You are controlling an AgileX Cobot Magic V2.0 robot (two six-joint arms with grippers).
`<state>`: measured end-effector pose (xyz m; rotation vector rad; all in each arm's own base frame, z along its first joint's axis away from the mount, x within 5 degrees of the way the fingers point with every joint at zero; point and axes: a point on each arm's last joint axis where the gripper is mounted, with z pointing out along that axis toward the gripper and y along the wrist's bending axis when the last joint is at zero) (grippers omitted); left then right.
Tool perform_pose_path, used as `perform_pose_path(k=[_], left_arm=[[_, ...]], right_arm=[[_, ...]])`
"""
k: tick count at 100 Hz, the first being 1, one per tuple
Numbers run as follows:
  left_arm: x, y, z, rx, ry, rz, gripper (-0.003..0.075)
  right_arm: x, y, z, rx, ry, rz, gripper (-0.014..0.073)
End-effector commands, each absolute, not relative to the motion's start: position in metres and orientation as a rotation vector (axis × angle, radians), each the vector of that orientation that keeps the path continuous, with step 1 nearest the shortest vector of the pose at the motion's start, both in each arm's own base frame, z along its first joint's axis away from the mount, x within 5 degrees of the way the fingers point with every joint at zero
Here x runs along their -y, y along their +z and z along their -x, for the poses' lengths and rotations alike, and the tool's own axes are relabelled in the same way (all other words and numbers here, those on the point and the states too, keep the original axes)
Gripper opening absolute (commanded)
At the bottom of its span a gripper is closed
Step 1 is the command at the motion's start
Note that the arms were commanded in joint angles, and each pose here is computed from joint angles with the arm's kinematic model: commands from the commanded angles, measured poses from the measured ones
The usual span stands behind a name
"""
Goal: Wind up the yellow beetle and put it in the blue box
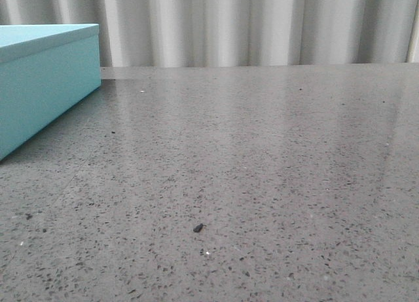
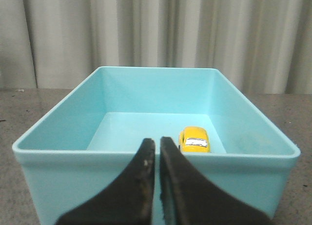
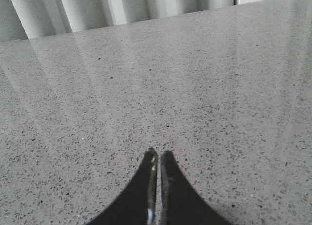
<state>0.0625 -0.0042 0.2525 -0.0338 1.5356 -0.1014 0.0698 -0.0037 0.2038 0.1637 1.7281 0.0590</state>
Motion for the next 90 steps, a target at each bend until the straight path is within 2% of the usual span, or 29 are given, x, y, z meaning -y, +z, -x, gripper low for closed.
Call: perform_pose_path(k=[1, 42, 49, 54, 59, 72, 90], left_arm=[[0.001, 0.266, -0.062, -1.460, -0.092, 0.067, -0.0021], [0.001, 0.262, -0.063, -1.473, -0.080, 0.057, -0.0021], [0.001, 0.257, -0.063, -1.491, 0.019, -0.029, -0.0021], [0.000, 0.252, -0.064, -1.501, 0.154, -0.148, -0.0021], [0.000, 0.247, -0.065, -1.505, 0.193, -0.174, -0.0021], [-0.002, 0.233, -0.063, -1.487, 0.005, 0.038, -0.0021], [-0.003, 0.213, -0.058, -1.437, -0.050, 0.104, -0.0021]], right_arm=[[0.004, 0.219, -0.072, -1.632, 0.055, -0.154, -0.0062], [0.004, 0.219, -0.072, -1.632, 0.055, -0.154, -0.0062], [0.004, 0.219, -0.072, -1.632, 0.055, -0.154, -0.0062], [0.004, 0.219, -0.072, -1.632, 0.055, -0.154, -0.0062], [0.004, 0.219, -0.072, -1.632, 0.055, -0.154, -0.0062], [0.004, 0.219, -0.072, -1.632, 0.055, -0.154, -0.0062], [0.004, 0.219, -0.072, -1.632, 0.055, -0.154, -0.0062]])
